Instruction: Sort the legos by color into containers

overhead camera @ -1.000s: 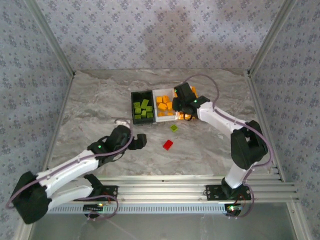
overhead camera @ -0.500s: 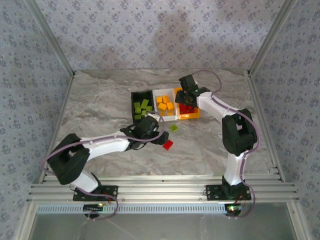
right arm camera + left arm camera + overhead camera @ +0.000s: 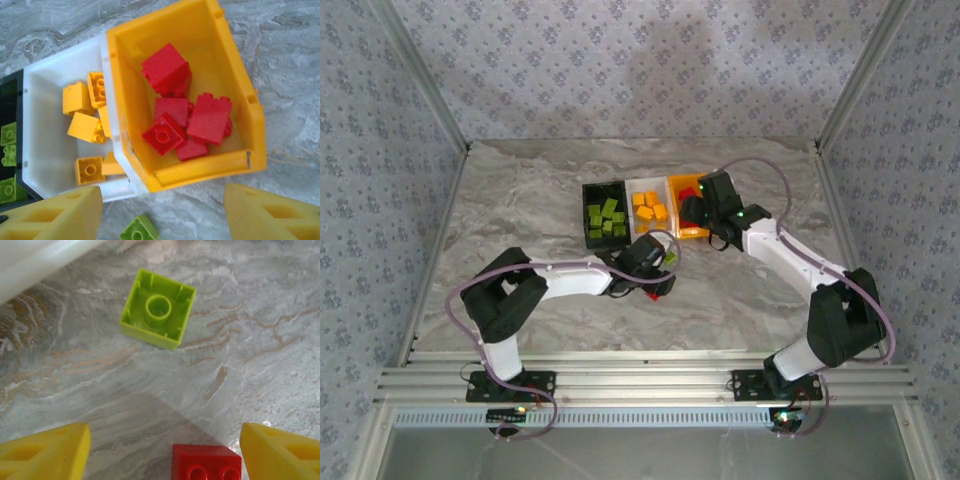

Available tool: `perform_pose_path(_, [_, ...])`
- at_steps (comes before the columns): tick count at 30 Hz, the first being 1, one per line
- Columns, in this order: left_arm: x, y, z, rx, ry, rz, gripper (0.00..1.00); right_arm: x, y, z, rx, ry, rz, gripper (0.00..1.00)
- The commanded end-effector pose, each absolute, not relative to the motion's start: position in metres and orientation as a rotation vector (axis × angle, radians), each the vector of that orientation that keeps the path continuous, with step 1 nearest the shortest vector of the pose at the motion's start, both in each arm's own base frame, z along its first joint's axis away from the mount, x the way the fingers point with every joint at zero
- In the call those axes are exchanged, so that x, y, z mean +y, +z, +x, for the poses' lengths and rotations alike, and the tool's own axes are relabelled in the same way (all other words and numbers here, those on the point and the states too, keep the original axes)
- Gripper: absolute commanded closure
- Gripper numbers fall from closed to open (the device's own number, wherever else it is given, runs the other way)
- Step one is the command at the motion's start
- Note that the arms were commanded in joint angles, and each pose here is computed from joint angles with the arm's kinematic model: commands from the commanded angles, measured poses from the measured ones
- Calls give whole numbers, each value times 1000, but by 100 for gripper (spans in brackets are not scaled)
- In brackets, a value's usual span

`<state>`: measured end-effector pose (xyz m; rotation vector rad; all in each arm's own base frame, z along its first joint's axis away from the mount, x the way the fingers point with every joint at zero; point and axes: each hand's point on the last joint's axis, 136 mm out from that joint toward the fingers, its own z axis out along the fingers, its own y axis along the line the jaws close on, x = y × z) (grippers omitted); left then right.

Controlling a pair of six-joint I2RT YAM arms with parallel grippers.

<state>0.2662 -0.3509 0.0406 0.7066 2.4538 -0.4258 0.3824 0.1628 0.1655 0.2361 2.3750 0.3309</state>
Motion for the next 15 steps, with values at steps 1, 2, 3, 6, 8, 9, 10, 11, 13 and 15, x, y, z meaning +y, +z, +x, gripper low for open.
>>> perform_pose_path(1, [-353, 36, 256, 2483, -404, 751, 22, 154, 172, 374, 2343, 325, 271, 33])
perform_pose_path(2, [-353, 34, 253, 2488, -400, 759, 21, 152, 173, 372, 2341, 323, 273, 32])
perform_pose_path(3, [-353, 32, 249, 2496, -398, 766, 21, 151, 173, 370, 2338, 332, 304, 32])
perform_pose_path(6, [-356, 24, 238, 2512, -395, 794, 27, 149, 171, 366, 2337, 335, 316, 32])
perform_pose_path(8, [-356, 19, 235, 2518, -376, 802, 31, 147, 171, 366, 2339, 327, 325, 32])
perform_pose_path(9, [-355, 16, 234, 2519, -360, 807, 34, 146, 170, 365, 2342, 324, 326, 32])
perform_pose_path(10, [-354, 15, 235, 2518, -346, 807, 37, 147, 170, 364, 2341, 328, 329, 32])
perform_pose_path(11, [-353, 13, 235, 2519, -337, 812, 40, 146, 170, 364, 2341, 331, 332, 32])
perform_pose_path(13, [-351, 12, 236, 2512, -320, 812, 50, 146, 168, 363, 2342, 332, 339, 32])
perform_pose_path(15, [-351, 13, 235, 2498, -310, 821, 57, 145, 166, 362, 2345, 331, 346, 32])
